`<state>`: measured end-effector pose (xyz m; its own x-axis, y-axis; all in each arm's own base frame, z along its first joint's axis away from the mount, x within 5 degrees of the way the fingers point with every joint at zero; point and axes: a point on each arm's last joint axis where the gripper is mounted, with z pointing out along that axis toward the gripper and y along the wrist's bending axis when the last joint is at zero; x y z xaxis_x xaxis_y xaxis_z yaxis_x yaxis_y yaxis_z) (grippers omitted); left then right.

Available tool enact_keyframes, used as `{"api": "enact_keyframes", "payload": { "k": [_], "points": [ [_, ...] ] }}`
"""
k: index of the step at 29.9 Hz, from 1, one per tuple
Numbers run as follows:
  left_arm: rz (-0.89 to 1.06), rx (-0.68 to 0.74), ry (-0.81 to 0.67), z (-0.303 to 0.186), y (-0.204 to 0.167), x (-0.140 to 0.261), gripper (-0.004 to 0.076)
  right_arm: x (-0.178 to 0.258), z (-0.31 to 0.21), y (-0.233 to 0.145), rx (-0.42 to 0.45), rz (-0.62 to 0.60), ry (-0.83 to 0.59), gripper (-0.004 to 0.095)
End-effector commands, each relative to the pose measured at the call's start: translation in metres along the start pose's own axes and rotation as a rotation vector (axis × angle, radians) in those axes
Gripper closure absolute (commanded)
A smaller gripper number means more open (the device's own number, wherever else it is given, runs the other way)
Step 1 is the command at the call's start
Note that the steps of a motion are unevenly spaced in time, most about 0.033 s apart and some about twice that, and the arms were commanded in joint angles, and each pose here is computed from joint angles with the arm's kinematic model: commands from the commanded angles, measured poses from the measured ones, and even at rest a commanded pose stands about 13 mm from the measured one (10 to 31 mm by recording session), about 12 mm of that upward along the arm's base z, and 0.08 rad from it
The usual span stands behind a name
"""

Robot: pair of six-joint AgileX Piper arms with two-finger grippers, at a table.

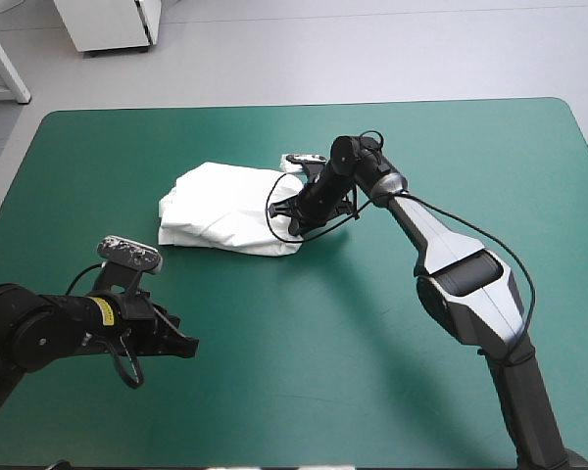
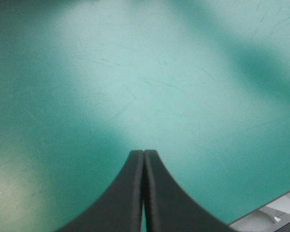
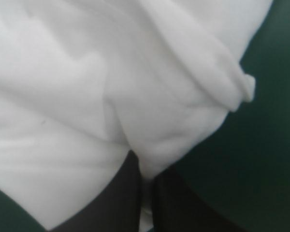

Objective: Fold the cloth

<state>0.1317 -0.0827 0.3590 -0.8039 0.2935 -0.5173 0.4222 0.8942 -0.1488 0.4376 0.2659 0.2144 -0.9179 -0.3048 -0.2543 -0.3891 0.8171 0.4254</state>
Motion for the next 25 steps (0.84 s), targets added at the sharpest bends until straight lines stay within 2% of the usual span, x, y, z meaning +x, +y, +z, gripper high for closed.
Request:
{"api": "enact_keyframes", "payload": {
  "k": [1,4,9,15,25],
  "points": [
    [-0.013,0.031,-0.067,-0.008,-0.004,-0.006,0.0746,-0.001,-0.041,0.017,0.035,-0.087,-0.055,0.0925],
    [-0.020,0.047,-0.065,-0.008,-0.005,-0.006,0.0746,-0.001,-0.055,0.013,0.088,-0.101,-0.079,0.0925],
    [-0.034,0.075,-0.060,-0.008,-0.008,-0.005,0.0746,0.008,-0.078,-0.002,0.130,-0.075,-0.077,0.0925],
    [-0.035,0.079,-0.057,-0.008,-0.008,-0.005,0.0746,0.034,-0.101,-0.040,0.208,-0.005,-0.022,0.0925],
    [-0.054,0.124,-0.052,-0.009,-0.012,-0.005,0.0746,0.075,-0.155,-0.112,0.365,0.140,-0.019,0.0924]
  ]
}}
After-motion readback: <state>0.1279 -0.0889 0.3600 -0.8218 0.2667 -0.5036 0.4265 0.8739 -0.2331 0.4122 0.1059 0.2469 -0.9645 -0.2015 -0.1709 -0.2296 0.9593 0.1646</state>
